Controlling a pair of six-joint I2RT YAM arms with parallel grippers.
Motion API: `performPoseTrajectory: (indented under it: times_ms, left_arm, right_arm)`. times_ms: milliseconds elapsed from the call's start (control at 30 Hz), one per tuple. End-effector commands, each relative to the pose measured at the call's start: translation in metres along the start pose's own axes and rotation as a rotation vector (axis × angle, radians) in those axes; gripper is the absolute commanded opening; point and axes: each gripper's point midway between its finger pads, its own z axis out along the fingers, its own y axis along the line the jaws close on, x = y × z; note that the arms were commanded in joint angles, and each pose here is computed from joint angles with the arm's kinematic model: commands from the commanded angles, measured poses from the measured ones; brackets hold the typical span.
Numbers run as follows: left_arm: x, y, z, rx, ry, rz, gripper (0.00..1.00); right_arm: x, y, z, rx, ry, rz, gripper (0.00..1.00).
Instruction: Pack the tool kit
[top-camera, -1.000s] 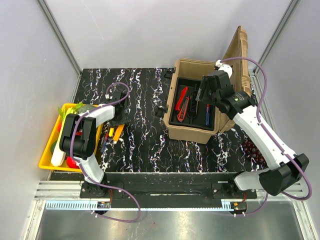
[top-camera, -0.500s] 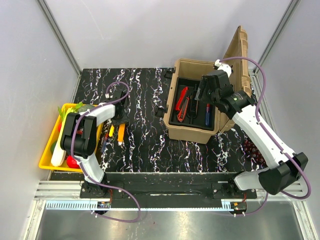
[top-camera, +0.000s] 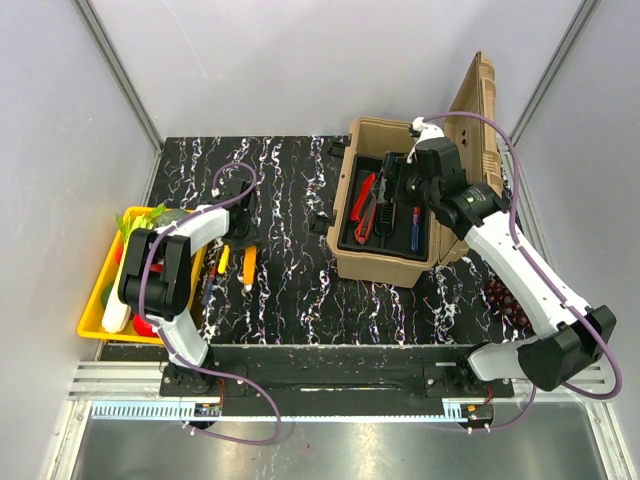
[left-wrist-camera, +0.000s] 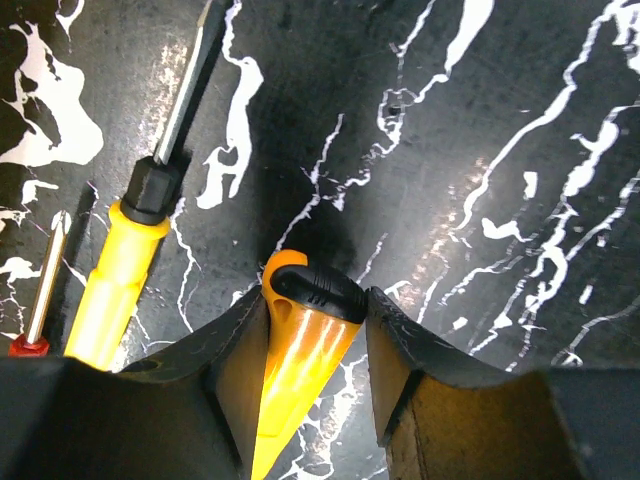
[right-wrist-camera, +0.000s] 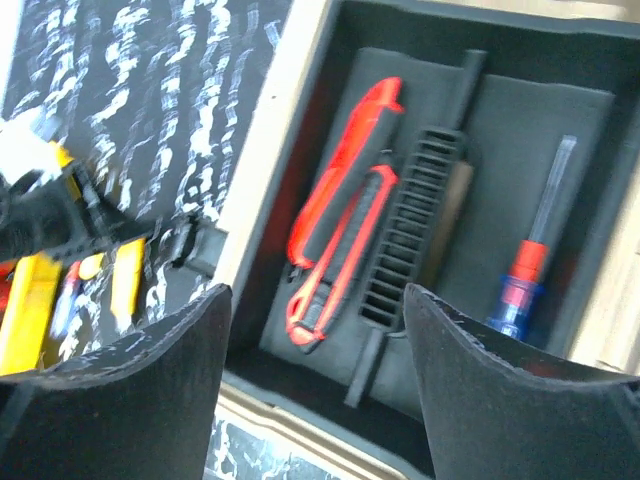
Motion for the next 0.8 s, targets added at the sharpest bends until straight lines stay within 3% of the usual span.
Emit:
performPoseTrajectory:
  times_ms: [0, 200, 367, 633, 767]
  left_arm:
    - [-0.037, -0.031, -0.045, 0.131, -0.100, -0.044, 0.00]
    - [-0.054, -0.053, -0.084, 0.249, -0.143, -0.069, 0.00]
    - [-0.064, -0.082, -0.134, 0.424, -0.161, -0.116, 0.00]
    - [-0.081, -0.157, -0.251, 0.798, -0.238, -0.181, 0.00]
    - [-0.077, -0.185, -0.284, 0.899, -0.237, -0.166, 0.00]
  right_arm:
    - [-0.009, 0.064, -0.024, -0.403, -0.041, -0.123, 0.78]
    - [0.007, 0.111, -0.044, -0.724, 0.012, -0.168, 0.89]
    - [0.019, 0.135, -0.047, -0.848, 0.052, -0.189, 0.92]
    - [0.039, 0.161, -0.010, -0.721, 0.141, -0.172, 0.89]
    - [0.036, 0.167, -0.001, -0.686, 0.124, -0.164, 0.87]
